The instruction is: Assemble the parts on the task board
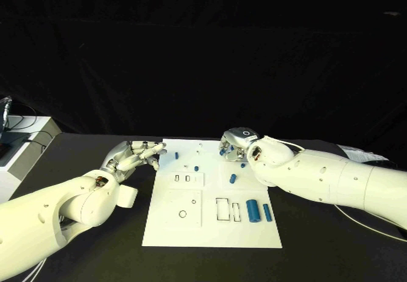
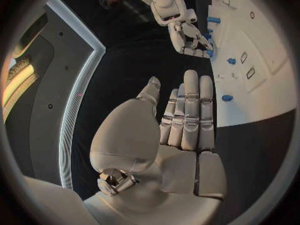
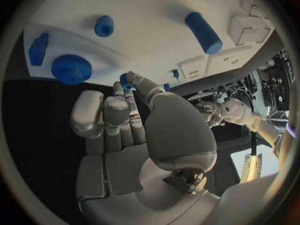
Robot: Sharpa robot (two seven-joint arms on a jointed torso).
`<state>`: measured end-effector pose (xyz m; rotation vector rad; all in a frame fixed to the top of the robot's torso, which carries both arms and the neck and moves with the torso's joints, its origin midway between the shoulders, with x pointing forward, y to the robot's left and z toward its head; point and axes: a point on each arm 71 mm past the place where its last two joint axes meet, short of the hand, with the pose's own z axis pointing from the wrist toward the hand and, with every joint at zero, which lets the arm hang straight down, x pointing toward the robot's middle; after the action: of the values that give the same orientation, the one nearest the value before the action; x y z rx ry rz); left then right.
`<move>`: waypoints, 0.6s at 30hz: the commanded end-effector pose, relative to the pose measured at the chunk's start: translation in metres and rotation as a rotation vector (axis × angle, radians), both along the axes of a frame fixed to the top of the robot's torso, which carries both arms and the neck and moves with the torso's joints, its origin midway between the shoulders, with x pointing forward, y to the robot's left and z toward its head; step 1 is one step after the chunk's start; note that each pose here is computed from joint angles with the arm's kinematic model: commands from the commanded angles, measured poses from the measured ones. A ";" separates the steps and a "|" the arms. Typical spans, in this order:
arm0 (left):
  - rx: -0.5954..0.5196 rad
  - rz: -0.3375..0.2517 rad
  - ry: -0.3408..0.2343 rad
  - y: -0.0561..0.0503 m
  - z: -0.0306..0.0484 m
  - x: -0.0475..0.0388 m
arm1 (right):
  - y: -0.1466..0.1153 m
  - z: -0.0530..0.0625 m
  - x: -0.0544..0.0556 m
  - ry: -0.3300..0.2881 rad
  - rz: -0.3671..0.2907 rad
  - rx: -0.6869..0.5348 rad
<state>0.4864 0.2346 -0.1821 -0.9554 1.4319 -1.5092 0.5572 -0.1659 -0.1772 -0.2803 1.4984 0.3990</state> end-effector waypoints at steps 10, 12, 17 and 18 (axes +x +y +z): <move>-0.008 -0.025 -0.003 -0.005 0.0008 -0.0020 | 0.023 0.007 0.003 -0.081 -0.025 0.055; -0.010 -0.028 -0.004 -0.006 0.0010 -0.0024 | 0.027 0.008 0.005 -0.090 -0.031 0.054; -0.011 -0.038 -0.006 -0.008 0.0016 -0.0035 | 0.035 0.008 0.010 -0.114 -0.050 0.052; -0.011 -0.039 -0.007 -0.009 0.0018 -0.0037 | 0.037 0.008 0.011 -0.118 -0.052 0.052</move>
<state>0.4839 0.2295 -0.1816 -0.9512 1.4392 -1.5236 0.5670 -0.1282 -0.1710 -0.2309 1.4126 0.3975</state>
